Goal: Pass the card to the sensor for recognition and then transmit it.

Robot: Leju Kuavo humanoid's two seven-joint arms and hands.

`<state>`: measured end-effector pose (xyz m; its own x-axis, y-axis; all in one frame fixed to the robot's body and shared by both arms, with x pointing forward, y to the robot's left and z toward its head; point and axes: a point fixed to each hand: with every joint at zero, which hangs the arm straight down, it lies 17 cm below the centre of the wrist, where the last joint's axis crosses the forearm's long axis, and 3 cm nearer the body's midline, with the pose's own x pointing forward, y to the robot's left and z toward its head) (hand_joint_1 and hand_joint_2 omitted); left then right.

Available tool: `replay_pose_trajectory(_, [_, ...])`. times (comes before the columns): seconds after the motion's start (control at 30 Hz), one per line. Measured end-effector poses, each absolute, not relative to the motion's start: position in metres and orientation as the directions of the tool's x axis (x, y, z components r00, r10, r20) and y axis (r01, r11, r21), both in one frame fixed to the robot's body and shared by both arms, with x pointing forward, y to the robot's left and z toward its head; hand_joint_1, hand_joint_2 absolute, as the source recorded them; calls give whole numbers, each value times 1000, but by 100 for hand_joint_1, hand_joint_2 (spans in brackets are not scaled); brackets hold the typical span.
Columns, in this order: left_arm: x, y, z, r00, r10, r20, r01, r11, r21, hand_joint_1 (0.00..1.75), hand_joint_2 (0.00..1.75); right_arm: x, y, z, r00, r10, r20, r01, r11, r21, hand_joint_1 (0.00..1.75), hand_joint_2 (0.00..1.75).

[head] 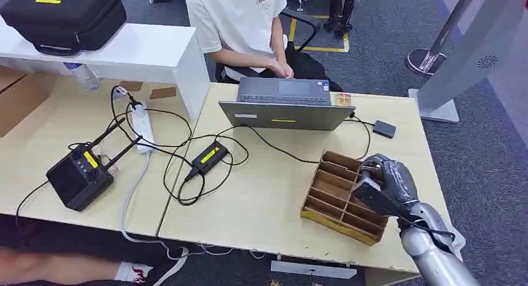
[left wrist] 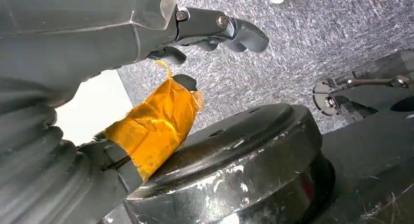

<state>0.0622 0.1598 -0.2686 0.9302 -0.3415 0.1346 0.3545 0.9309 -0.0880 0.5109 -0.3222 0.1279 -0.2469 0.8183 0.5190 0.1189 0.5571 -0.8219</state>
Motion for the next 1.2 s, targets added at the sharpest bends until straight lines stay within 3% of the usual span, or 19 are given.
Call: replay_pose_trajectory(1.2, [64, 160, -269, 908, -388, 157, 403, 912, -77, 0, 175, 526, -307, 147, -268, 811, 520, 126, 564, -816, 175, 175])
